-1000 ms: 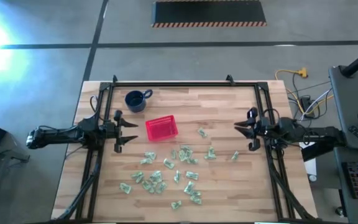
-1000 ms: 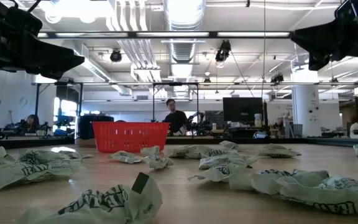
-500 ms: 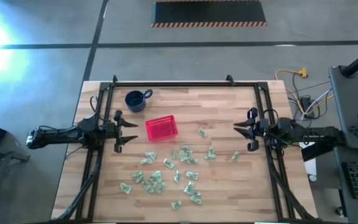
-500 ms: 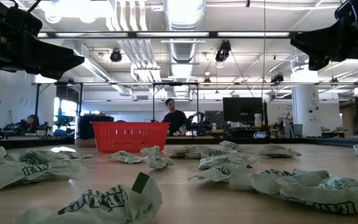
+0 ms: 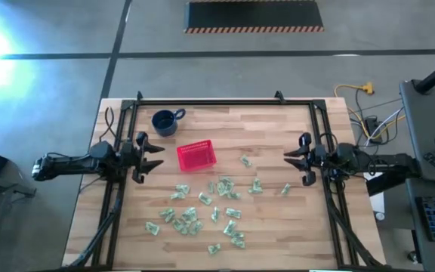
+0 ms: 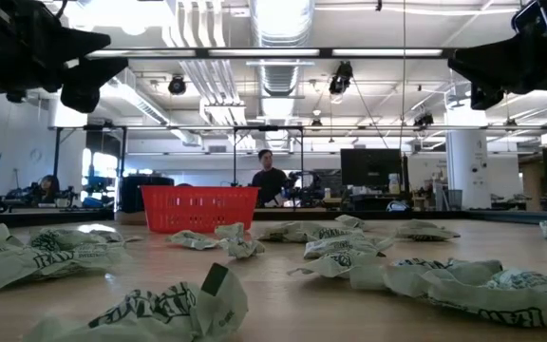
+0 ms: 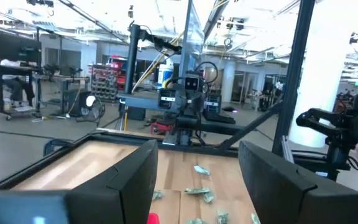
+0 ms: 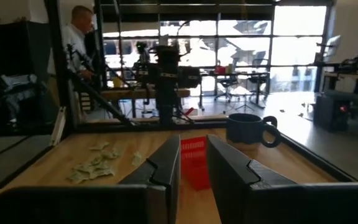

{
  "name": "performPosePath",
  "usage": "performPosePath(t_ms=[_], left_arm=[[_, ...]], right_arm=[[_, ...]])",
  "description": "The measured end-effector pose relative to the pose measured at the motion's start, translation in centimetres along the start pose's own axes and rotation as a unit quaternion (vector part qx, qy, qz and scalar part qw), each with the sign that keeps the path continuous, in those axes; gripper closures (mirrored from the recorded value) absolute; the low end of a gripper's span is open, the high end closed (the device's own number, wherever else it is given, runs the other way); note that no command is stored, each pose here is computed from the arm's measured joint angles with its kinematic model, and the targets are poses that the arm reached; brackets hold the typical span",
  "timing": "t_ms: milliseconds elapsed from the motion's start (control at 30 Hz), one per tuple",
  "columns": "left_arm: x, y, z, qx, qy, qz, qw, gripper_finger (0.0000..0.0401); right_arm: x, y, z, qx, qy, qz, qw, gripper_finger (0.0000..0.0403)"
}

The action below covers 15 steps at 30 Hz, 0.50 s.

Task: Pick and place items into bin
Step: Put the green stevia packet into the red bin

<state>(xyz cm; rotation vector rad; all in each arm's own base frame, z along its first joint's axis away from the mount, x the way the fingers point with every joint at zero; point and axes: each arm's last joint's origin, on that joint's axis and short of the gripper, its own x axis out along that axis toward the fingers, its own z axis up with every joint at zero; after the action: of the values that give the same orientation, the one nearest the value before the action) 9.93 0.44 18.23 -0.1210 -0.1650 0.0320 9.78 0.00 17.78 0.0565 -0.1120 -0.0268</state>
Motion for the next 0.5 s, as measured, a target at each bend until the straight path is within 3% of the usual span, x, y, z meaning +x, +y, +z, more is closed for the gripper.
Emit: performPosePath(t_ms=[133, 300, 500], left_arm=[[0.0, 0.0, 0.3, 0.016, -0.014, 0.004, 1.000, 0.0192], [0.0, -0.1, 1.4, 0.020, -0.070, 0.003, 0.997, 0.0192], [0.2, -0.2, 1.2, 0.069, -0.056, -0.003, 0.996, 0.0192]], right_arm=[[0.4, 0.1, 0.5, -0.021, 0.039, 0.000, 0.999, 0.0335], [1.5, 0.3, 3.1, -0.071, 0.049, 0.001, 0.996, 0.0335], [3.4, 0.5, 5.9, -0.081, 0.096, 0.003, 0.992, 0.0335]])
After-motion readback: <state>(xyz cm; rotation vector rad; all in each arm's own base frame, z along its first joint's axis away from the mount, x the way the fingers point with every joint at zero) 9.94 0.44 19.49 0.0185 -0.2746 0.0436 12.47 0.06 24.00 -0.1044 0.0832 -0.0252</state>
